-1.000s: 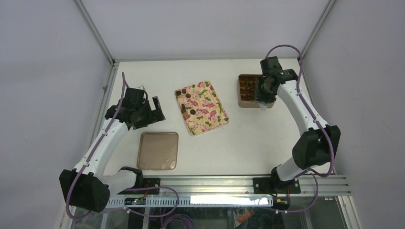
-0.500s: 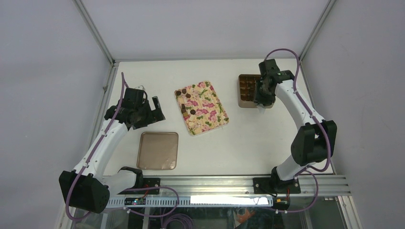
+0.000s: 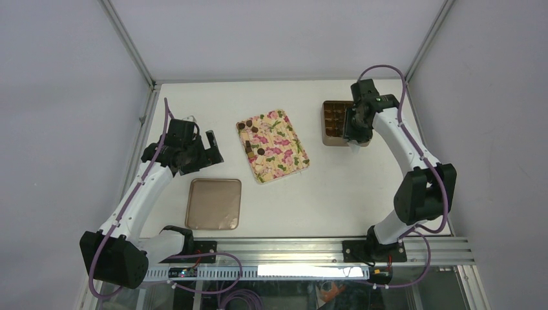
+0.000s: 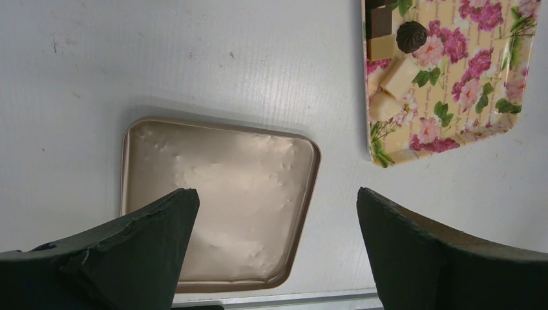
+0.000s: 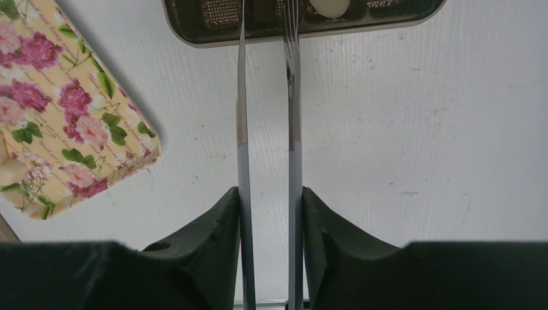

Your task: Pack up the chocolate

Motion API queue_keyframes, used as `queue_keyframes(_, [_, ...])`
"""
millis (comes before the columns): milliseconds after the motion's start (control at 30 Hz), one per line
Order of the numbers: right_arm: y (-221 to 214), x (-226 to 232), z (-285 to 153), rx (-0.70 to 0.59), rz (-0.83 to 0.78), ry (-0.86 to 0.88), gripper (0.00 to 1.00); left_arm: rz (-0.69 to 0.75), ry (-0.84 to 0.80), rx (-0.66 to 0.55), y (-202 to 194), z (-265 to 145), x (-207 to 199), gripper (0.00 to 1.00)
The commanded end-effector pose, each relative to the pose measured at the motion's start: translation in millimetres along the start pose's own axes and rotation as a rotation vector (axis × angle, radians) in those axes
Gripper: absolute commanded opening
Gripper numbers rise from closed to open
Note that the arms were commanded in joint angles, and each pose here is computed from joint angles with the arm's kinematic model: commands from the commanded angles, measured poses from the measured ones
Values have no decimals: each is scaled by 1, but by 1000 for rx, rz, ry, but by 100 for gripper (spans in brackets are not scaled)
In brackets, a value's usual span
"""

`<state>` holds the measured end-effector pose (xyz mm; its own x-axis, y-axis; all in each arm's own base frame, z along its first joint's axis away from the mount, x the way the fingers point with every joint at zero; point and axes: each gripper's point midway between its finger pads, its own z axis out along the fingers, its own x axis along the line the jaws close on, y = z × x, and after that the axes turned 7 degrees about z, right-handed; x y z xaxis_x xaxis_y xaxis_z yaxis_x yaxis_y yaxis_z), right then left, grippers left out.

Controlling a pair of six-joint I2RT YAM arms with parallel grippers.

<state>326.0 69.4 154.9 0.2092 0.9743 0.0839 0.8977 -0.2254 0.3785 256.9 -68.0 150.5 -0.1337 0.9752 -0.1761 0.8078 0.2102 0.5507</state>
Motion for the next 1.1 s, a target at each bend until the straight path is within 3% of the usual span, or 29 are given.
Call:
queue_keyframes(0, [24, 20, -43, -138, -12, 119, 36, -21, -37, -62, 17, -7, -7, 99])
queue_keyframes(200, [9, 84, -73, -191, -172, 226, 35, -26, -41, -46, 15, -3, -8, 99])
queue_keyframes(467, [-49, 170, -63, -129, -427, 297, 35, -45, -60, -52, 18, -6, -12, 99])
queue_keyframes(700, [-82, 210, -47, -88, -544, 315, 37, -43, -54, -56, 17, -6, -10, 99])
queue_keyframes(1067, [-95, 235, -33, -48, -606, 315, 41, -35, -42, -62, 15, -9, -7, 99])
